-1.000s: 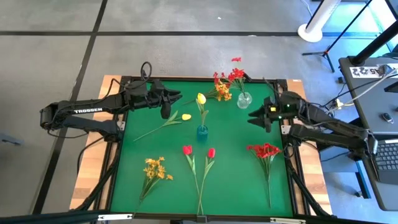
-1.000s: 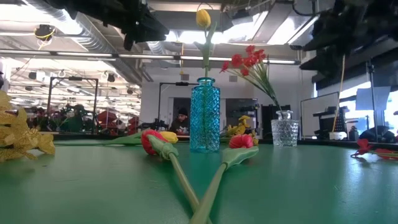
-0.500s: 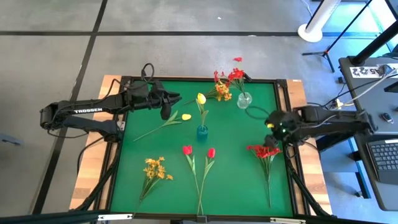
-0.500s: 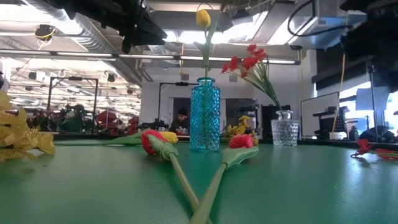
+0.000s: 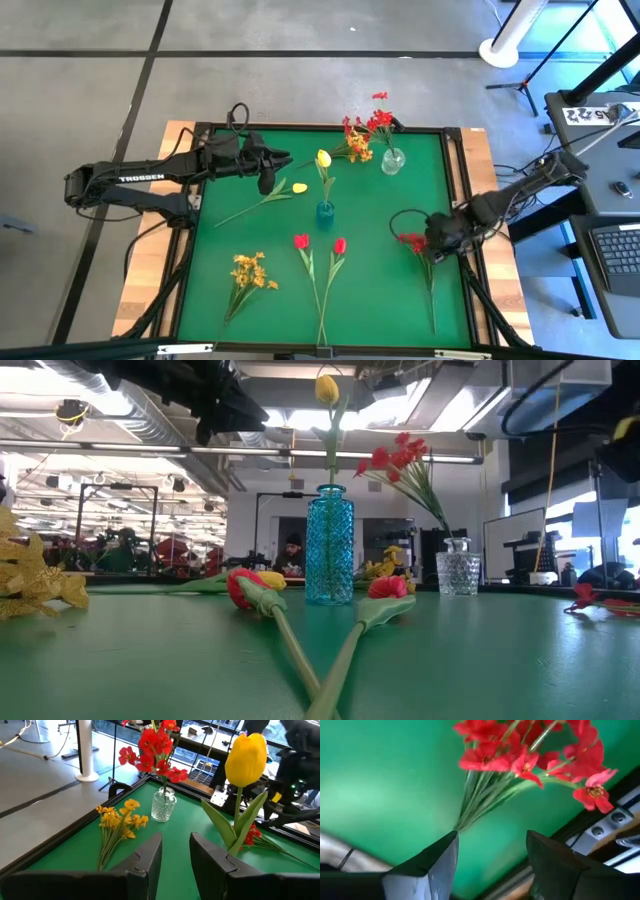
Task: Sort flowers into vase by color
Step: Put the red flower into the transparent vase
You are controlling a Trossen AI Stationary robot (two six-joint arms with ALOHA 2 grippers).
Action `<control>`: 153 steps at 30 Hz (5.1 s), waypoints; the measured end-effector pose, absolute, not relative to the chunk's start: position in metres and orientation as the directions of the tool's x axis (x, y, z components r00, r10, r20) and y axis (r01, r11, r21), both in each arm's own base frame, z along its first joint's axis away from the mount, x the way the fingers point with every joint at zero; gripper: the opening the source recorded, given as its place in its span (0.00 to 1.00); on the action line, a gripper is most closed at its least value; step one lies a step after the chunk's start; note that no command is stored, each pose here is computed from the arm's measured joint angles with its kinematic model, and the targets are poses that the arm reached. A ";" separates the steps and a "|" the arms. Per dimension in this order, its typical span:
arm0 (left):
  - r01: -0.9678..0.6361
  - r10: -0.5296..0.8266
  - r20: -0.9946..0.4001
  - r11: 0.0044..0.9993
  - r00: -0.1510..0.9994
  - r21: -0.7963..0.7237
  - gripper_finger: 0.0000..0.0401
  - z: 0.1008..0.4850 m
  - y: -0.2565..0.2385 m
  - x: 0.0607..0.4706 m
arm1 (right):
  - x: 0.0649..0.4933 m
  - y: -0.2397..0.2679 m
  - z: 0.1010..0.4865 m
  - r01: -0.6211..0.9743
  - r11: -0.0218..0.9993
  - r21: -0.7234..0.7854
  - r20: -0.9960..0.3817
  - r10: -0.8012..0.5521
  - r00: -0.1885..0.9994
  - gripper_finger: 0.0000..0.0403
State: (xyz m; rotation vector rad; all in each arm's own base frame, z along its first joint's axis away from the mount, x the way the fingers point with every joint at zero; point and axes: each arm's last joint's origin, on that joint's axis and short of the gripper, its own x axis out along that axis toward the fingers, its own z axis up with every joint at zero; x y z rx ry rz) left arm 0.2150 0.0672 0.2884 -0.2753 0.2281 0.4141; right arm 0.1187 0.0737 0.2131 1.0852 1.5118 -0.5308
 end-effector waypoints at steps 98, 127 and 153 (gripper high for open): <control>-0.485 0.399 -0.359 0.854 0.844 -0.190 0.24 0.280 0.068 0.212 | 0.209 -0.009 0.327 0.675 0.682 -0.282 0.025 -0.698 0.715 0.00; -0.514 0.426 -0.358 0.833 0.831 -0.203 0.24 0.280 0.068 0.211 | 0.134 -0.075 0.261 0.713 0.691 -0.114 0.106 -0.706 0.701 0.00; -0.516 0.427 -0.358 0.832 0.830 -0.205 0.24 0.280 0.068 0.211 | 0.125 -0.078 0.240 0.771 0.628 -0.103 0.021 -0.774 0.633 0.60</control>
